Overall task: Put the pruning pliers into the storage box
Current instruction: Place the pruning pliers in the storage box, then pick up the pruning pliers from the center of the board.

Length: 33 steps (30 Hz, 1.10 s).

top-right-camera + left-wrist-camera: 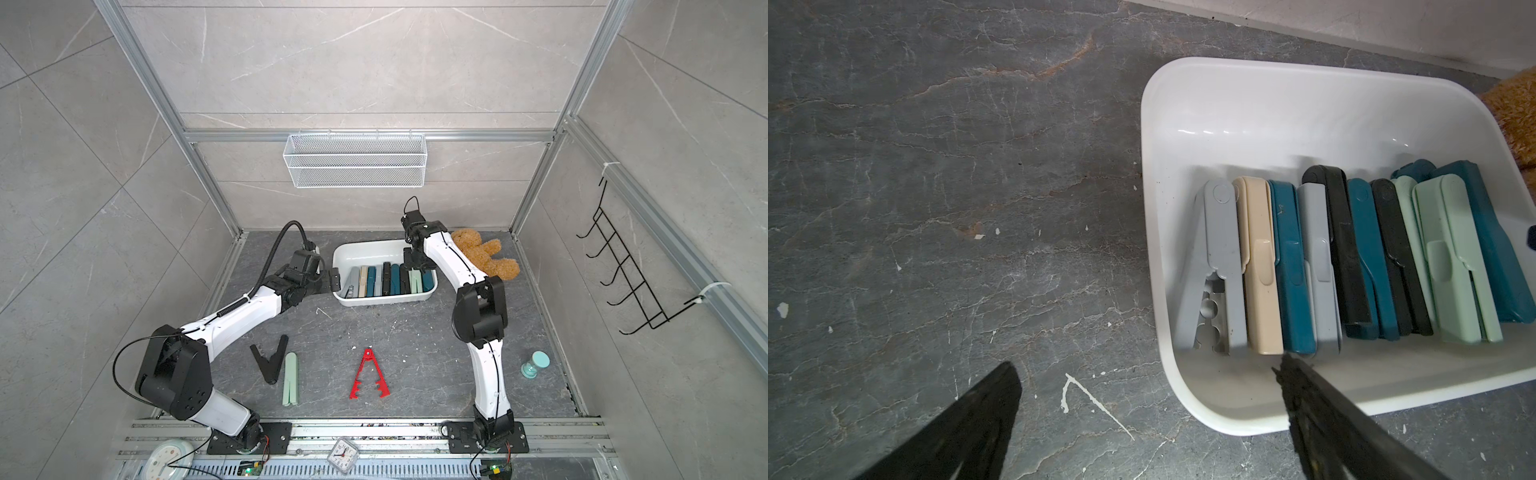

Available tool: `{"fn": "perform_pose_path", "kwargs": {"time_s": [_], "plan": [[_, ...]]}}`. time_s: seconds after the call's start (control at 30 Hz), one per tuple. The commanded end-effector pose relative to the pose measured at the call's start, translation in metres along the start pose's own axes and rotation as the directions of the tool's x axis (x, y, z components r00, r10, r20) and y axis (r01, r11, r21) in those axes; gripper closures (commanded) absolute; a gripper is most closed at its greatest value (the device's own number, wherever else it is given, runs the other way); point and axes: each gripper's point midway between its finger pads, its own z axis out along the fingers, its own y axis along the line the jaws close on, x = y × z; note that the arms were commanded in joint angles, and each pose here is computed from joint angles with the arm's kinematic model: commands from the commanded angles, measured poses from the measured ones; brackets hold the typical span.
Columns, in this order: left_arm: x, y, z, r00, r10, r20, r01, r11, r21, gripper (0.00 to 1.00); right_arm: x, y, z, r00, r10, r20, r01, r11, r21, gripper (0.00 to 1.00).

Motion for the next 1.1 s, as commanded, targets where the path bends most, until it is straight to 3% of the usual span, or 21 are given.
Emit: {"fn": "perform_pose_path", "kwargs": {"time_s": [0.0,0.23,0.47,0.6,0.8,1.07], "plan": [[-0.008,-0.007,-0.009,0.999,0.017,0.031,-0.016,1.000,-0.024,0.00,-0.017,-0.002,-0.027,0.987,0.039,0.156,-0.033,0.999,-0.036,0.42],[0.006,-0.020,-0.011,1.000,0.024,0.013,-0.023,1.000,-0.021,0.00,0.001,-0.010,-0.047,0.954,0.047,0.297,-0.023,0.996,-0.084,0.30],[0.016,-0.021,-0.015,1.000,0.010,0.001,-0.010,0.999,-0.040,0.00,0.033,0.000,-0.050,0.941,0.044,0.334,0.026,0.979,-0.201,0.29],[0.029,-0.005,-0.021,0.999,-0.020,-0.028,0.016,0.993,-0.117,0.00,0.049,0.015,-0.053,0.931,0.057,0.360,0.063,0.948,-0.313,0.29],[0.055,0.019,-0.033,0.991,-0.126,-0.046,0.116,0.976,-0.184,0.00,0.070,0.027,-0.042,0.941,0.055,0.334,0.085,0.917,-0.390,0.29],[0.107,0.051,-0.056,0.958,-0.270,-0.101,0.235,0.935,-0.267,0.00,0.081,0.021,-0.035,0.946,0.038,0.323,0.086,0.929,-0.361,0.29]]}}
